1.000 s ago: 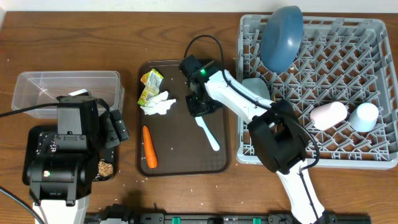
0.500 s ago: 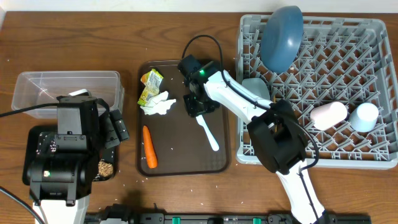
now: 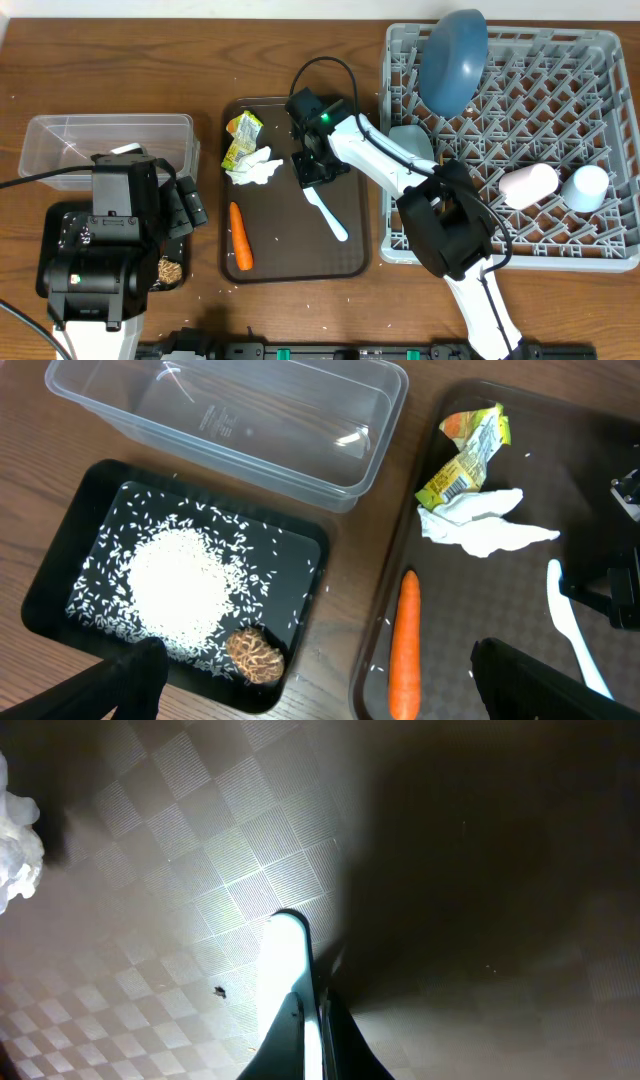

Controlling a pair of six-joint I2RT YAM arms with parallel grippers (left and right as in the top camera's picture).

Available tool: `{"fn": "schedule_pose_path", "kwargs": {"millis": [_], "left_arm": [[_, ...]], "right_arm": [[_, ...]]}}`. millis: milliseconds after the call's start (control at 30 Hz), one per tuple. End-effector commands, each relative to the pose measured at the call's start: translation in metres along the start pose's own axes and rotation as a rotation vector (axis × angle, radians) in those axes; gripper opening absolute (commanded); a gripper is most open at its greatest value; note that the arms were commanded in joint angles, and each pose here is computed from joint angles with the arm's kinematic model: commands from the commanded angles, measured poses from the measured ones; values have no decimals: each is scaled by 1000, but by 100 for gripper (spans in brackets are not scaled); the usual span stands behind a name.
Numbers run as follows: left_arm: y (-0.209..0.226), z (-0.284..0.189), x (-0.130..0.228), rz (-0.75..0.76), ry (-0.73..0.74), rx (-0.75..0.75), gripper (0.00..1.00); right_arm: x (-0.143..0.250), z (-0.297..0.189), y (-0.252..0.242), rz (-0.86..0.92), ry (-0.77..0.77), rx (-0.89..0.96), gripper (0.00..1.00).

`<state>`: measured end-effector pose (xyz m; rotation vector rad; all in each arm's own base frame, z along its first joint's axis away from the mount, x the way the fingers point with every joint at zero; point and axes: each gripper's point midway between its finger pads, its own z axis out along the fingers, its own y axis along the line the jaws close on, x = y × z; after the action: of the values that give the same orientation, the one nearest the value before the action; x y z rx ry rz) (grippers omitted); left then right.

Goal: Sort waste into correct bins and load items into the dishwasher rack

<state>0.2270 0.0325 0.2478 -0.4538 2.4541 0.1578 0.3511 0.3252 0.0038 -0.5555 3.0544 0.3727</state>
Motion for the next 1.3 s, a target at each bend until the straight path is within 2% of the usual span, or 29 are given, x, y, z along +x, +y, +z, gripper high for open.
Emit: {"fn": "schedule_pose_path", "kwargs": {"millis": [0, 100, 133, 200, 300, 467, 600, 667, 767, 1033, 1100, 1267], "left_arm": [[3, -3, -4, -8, -15, -13, 98], [3, -3, -4, -8, -15, -13, 98], [3, -3, -4, -8, -15, -13, 98], [3, -3, -4, -8, -15, -13, 98], [3, -3, -4, -8, -15, -13, 98], [3, -3, -4, -8, -15, -13, 98], [3, -3, -4, -8, -15, -13, 98], [3, -3, -4, -8, -15, -13, 98], [3, -3, -4, -8, -15, -13, 98], [3, -3, -4, -8, -15, -13, 98], [3, -3, -4, -8, -15, -13, 98], [3, -3, -4, -8, -15, -13, 98]], "right_arm": [[11, 17, -6, -3, 46, 25, 5], [12, 17, -4, -26, 52, 14, 29], [13, 17, -2, -44, 54, -1, 34], [13, 17, 0, -62, 58, -16, 36], [13, 17, 1, -69, 58, -19, 27], [15, 21, -11, -72, 49, 66, 30], [17, 26, -18, -51, 45, 103, 29], [18, 26, -19, -33, 45, 110, 23], [18, 26, -20, -15, 47, 113, 5], [18, 26, -20, -15, 47, 112, 6], [19, 26, -19, -16, 49, 105, 1], [21, 27, -13, -14, 61, 69, 1]]}}
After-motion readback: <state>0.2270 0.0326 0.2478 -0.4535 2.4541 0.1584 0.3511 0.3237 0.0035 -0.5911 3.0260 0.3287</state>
